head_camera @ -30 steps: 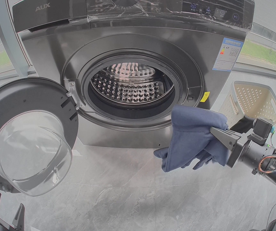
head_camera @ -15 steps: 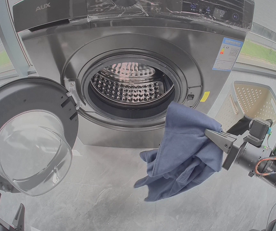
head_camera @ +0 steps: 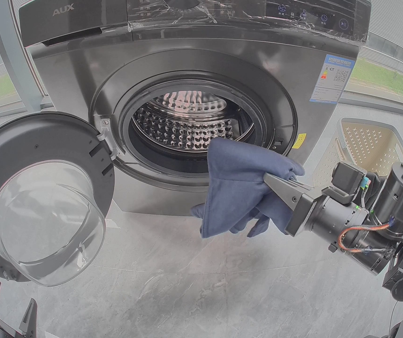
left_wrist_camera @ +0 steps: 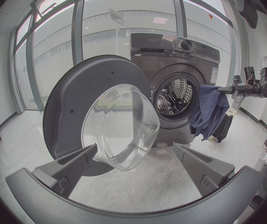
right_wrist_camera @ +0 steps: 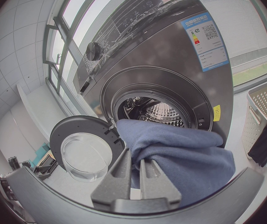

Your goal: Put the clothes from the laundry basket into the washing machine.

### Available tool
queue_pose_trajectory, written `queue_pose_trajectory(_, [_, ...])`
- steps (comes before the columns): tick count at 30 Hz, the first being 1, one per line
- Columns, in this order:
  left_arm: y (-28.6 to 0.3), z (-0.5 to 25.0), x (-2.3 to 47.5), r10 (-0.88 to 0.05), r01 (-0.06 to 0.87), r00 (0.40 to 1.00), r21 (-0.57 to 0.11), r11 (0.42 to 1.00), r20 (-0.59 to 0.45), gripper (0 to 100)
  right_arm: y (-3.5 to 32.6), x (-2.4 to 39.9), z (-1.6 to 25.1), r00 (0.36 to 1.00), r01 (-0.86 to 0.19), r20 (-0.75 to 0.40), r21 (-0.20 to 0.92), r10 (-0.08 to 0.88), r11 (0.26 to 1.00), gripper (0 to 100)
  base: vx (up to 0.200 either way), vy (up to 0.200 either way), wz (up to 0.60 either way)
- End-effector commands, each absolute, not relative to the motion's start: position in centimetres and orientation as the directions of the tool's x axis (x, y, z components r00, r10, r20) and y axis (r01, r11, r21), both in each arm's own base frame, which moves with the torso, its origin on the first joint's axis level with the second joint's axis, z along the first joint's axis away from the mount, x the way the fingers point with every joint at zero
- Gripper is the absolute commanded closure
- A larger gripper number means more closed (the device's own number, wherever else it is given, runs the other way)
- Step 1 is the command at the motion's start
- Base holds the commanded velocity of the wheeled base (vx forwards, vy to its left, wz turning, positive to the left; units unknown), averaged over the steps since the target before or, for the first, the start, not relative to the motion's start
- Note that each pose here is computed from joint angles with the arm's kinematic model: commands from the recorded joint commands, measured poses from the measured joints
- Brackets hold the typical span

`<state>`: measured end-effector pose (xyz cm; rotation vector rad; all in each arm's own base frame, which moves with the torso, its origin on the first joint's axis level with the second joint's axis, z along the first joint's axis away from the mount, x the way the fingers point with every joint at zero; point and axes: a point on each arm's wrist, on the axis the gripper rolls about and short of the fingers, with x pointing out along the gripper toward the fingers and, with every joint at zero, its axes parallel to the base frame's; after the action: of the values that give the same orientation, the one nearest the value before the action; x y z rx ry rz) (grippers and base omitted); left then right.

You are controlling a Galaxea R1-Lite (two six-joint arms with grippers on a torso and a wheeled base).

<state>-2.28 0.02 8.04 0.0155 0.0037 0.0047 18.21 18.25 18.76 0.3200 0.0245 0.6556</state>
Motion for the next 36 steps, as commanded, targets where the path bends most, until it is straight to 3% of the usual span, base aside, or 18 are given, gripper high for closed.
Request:
queue_pose_trajectory(1, [0.0, 7.5, -2.3, 0.003, -0.003, 1.000, 0.015, 1.000, -0.005, 0, 19.3, 19.3, 19.0, 0.797, -0.593, 0.092, 0.313, 0.598, 0.742, 100, 0.000, 0.000, 0.00])
queue_pose_trajectory(18, [0.0, 7.6, -2.3, -0.002, 0.002, 1.000, 0.017, 1.000, -0.002, 0, 20.4, 20.2, 19.2, 0.797, -0.594, 0.119, 0.331, 0.592, 0.733, 100, 0.000, 0.000, 0.00])
queue_pose_trajectory(20, [0.0, 7.9, -2.3, -0.002, 0.001, 1.000, 0.009, 1.000, 0.021, 0, 20.4, 20.2, 19.2, 0.796, -0.597, 0.128, 0.334, 0.592, 0.730, 100, 0.000, 0.000, 0.00])
queue_pose_trajectory(21, [0.0, 9.3, -2.6, -0.008, 0.008, 0.996, -0.001, 1.000, 0.087, 0, 20.5, 20.2, 19.3, 0.795, -0.598, 0.134, 0.333, 0.592, 0.729, 100, 0.000, 0.000, 0.00])
queue_pose_trajectory(22, [-0.1, 11.4, -3.0, -0.021, 0.022, 0.988, -0.001, 1.000, 0.156, 0, 20.5, 20.3, 19.5, 0.794, -0.600, 0.143, 0.336, 0.591, 0.726, 100, 0.000, 0.000, 0.00])
queue_pose_trajectory(24, [-0.1, 13.5, -3.0, -0.081, 0.081, 0.981, 0.008, 0.997, 0.174, 0, 20.6, 20.3, 19.7, 0.793, -0.603, 0.149, 0.336, 0.591, 0.723, 100, 0.000, 0.000, 0.00])
queue_pose_trajectory(29, [-0.5, 14.0, -1.2, -0.271, 0.271, 0.962, 0.006, 0.963, 0.040, 0, 21.4, 21.0, 19.6, 0.790, -0.607, 0.163, 0.339, 0.591, 0.719, 100, 0.000, 0.000, 0.00])
queue_pose_trajectory(30, [-0.5, 14.0, -1.1, -0.274, 0.274, 0.961, 0.005, 0.962, 0.036, 0, 21.4, 21.0, 19.6, 0.790, -0.607, 0.163, 0.339, 0.591, 0.719, 100, 0.000, 0.000, 0.00])
queue_pose_trajectory(33, [-0.9, 14.2, 0.6, -0.400, 0.399, 0.913, -0.021, 0.917, -0.078, 0, 21.8, 21.4, 19.4, 0.788, -0.612, 0.176, 0.338, 0.590, 0.715, 100, 0.000, 0.000, 0.00])
queue_pose_trajectory(36, [-1.0, 14.7, 1.5, -0.464, 0.464, 0.879, -0.034, 0.885, -0.110, 0, 22.0, 21.5, 19.5, 0.784, -0.617, 0.185, 0.339, 0.593, 0.710, 100, 0.000, 0.000, 0.00])
